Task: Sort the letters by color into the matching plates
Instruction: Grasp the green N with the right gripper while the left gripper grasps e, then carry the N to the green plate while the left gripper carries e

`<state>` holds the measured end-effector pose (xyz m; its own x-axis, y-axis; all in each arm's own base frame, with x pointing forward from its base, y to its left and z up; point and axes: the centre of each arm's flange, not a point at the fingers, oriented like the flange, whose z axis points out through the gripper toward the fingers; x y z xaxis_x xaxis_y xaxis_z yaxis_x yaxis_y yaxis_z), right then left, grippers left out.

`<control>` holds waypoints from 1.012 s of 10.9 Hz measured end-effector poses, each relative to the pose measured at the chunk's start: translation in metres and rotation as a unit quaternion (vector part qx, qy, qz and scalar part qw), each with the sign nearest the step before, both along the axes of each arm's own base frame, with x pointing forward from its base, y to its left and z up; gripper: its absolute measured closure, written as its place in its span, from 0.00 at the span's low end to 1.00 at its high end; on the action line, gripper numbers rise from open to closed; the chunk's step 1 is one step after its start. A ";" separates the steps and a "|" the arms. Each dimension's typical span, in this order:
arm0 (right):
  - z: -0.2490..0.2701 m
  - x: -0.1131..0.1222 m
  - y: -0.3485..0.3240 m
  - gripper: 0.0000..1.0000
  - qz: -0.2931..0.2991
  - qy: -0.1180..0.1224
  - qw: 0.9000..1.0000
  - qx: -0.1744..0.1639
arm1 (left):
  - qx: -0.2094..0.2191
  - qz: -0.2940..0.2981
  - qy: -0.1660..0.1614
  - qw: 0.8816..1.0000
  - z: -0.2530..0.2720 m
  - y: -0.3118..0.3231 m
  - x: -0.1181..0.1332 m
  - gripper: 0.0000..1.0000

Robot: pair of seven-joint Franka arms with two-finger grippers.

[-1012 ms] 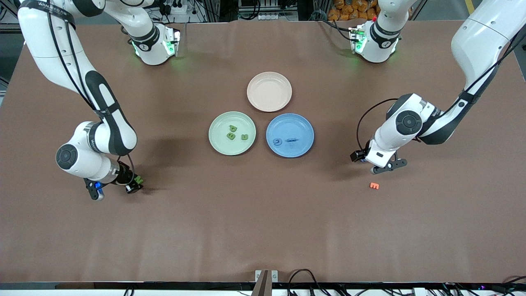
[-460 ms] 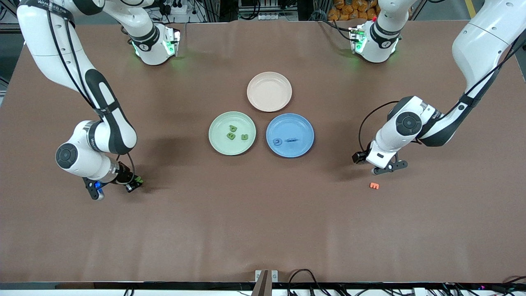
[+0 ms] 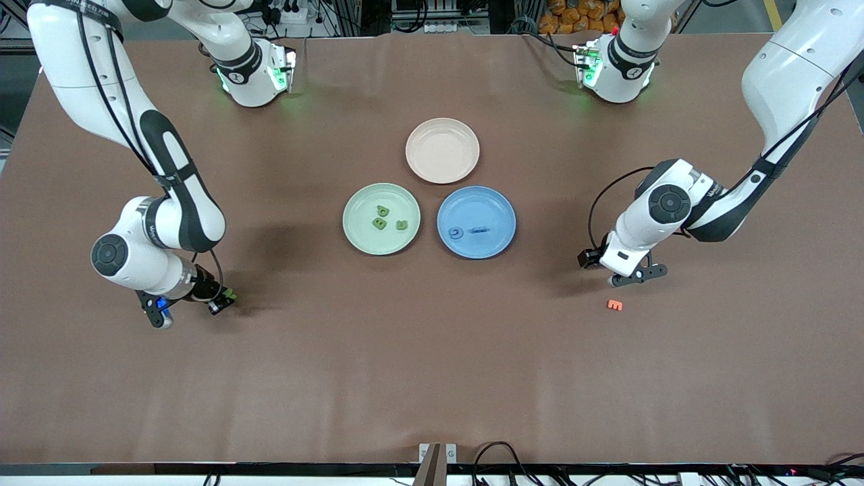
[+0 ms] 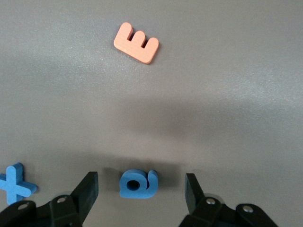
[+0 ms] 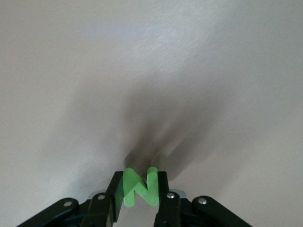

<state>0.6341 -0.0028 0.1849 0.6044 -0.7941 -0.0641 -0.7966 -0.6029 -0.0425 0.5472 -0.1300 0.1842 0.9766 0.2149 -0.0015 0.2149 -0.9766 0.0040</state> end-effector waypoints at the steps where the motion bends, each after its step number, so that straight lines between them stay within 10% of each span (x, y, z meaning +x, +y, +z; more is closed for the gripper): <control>1: 0.006 0.001 0.011 0.67 0.008 -0.002 1.000 0.001 | 0.000 0.001 0.001 1.000 -0.001 0.001 0.000 0.17; 11: 0.059 -0.031 0.206 0.67 0.156 -0.002 0.988 0.020 | -0.002 0.004 0.001 1.000 -0.008 0.004 0.000 0.38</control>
<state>0.6032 0.2028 0.2435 0.8197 -0.5658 -0.0893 -0.5719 -0.8170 -0.0733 0.5473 -0.1257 0.1765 0.9749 0.2226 -0.0053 0.2227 -0.9749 0.0083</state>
